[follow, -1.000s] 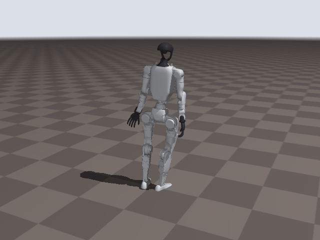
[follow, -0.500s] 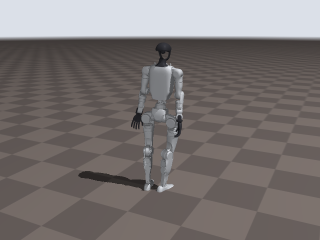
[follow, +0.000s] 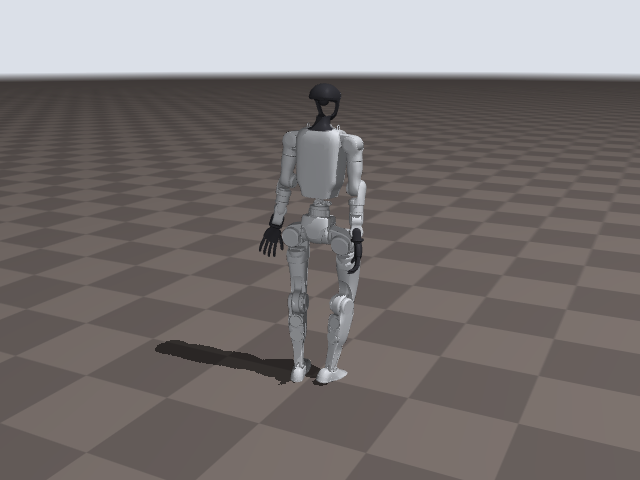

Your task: Upper body actions

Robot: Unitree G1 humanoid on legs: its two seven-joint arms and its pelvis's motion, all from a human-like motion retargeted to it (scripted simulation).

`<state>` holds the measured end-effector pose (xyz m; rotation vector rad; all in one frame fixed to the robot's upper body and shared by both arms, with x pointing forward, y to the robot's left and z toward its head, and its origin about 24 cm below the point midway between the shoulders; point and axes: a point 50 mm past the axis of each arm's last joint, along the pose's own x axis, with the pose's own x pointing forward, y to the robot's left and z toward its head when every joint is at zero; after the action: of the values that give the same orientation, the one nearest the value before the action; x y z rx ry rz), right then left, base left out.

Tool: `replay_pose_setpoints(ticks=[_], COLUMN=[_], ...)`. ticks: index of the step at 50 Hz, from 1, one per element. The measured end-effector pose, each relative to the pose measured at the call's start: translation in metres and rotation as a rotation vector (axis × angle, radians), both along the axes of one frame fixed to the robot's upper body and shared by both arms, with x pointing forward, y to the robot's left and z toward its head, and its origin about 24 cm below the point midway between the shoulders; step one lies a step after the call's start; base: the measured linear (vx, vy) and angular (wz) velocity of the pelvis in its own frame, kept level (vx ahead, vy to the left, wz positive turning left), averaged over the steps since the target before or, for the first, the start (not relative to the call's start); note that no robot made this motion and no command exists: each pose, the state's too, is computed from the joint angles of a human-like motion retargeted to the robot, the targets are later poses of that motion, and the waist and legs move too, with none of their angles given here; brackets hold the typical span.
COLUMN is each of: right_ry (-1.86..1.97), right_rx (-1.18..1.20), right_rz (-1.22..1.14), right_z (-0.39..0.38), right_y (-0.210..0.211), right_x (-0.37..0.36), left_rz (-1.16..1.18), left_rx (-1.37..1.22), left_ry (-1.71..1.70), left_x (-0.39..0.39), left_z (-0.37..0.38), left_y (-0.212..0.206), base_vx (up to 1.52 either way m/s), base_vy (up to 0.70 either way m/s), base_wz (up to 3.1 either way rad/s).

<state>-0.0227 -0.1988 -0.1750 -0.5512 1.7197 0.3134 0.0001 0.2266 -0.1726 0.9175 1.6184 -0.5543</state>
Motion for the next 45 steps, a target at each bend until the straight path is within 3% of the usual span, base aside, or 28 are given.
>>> replay_pose_setpoints(ticks=[10, 31, 45], right_ry=[0.085, -0.062, 0.034], right_rx=[0.004, 0.017, 0.028], right_rz=[0.005, 0.035, 0.021], right_z=[0.003, -0.002, 0.0], right_y=[-0.002, 0.004, 0.002], right_x=[-0.024, 0.021, -0.009], left_rz=[0.04, 0.017, -0.025], left_rx=[-0.012, 0.087, 0.052], left_ry=[-0.026, -0.089, -0.138], left_x=[-0.002, -0.003, 0.014], left_z=[-0.002, 0.0, -0.002], left_y=[-0.008, -0.005, -0.013], base_vx=[0.04, -0.01, -0.06], base_vy=[-0.08, -0.08, -0.12], base_wz=[-0.02, 0.06, -0.05])
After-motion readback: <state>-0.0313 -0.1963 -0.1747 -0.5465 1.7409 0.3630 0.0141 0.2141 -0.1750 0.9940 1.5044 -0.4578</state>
